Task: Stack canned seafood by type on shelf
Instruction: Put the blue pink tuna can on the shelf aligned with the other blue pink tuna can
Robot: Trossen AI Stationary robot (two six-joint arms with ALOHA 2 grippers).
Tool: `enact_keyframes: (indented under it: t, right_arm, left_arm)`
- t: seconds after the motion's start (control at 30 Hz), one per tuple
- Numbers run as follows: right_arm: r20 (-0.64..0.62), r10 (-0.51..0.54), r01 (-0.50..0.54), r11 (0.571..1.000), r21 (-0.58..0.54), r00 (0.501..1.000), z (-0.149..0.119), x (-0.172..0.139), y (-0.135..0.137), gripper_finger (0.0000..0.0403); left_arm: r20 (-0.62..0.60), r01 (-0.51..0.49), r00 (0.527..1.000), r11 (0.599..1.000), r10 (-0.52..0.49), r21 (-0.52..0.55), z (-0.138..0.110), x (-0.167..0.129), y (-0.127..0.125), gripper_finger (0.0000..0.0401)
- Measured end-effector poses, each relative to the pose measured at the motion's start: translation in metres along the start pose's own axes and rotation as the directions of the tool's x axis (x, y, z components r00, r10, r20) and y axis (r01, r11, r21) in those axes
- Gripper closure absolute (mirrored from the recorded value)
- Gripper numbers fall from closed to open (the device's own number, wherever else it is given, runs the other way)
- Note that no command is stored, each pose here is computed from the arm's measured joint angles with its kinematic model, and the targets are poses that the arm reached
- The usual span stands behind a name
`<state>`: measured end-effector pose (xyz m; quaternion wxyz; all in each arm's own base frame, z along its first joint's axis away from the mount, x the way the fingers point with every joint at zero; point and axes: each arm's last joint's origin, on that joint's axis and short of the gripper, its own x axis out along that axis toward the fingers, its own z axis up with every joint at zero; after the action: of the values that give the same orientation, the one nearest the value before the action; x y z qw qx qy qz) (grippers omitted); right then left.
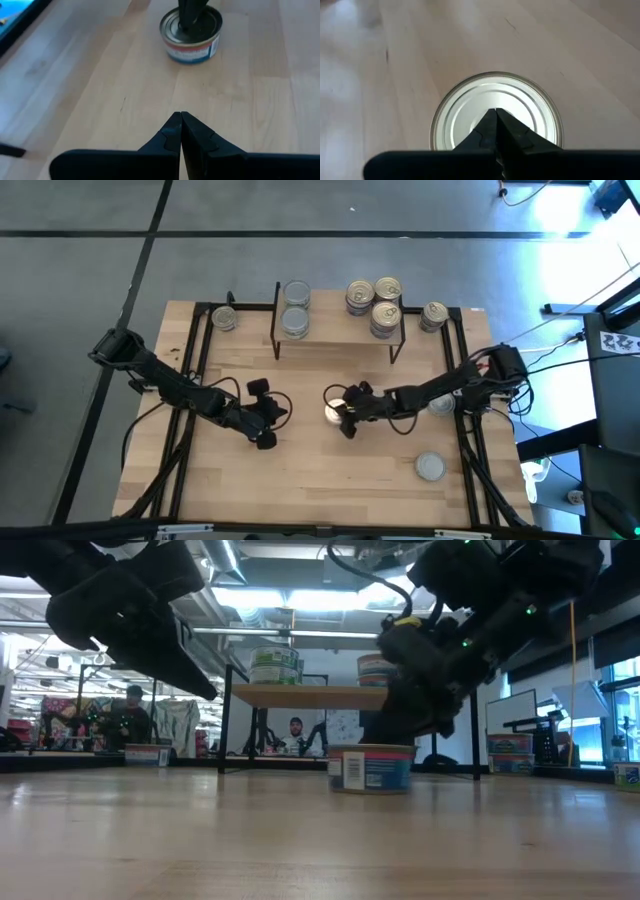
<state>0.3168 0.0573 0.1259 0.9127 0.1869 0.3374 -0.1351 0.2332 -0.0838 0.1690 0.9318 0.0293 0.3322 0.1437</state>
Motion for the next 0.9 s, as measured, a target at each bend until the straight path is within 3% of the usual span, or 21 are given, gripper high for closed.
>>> enact_keyframes:
  t: [0.13,0.37,0.57,0.73,0.9]
  right_arm:
    - [0.056,0.006,-0.003,0.998,-0.056,0.998,0.002,0.004,0.002,0.0393]
    - [0.091,0.067,-0.043,0.97,-0.24,0.994,0.007,-0.001,0.007,0.0393]
    - [0.027,0.055,-0.042,0.937,-0.347,0.998,0.004,-0.046,0.02,0.0393]
    - [0.086,0.023,0.005,0.951,-0.309,0.996,-0.014,-0.078,0.018,0.0393]
    - [0.19,0.038,-0.001,0.982,-0.189,0.981,-0.044,-0.082,0.0,0.0393]
  left_arm:
    - [0.023,0.004,1.0,1.0,-0.004,0.01,0.003,0.001,0.0,0.0396]
    - [0.159,0.031,0.987,0.995,-0.015,-0.099,0.02,0.006,0.002,0.0391]
    - [0.215,0.043,0.976,0.992,-0.016,-0.122,0.026,0.024,0.005,0.0311]
    - [0.273,0.059,0.962,0.985,-0.012,-0.163,0.038,0.042,0.01,0.0232]
    - [0.3,0.031,0.953,0.983,0.025,-0.181,0.043,0.067,0.012,0.021]
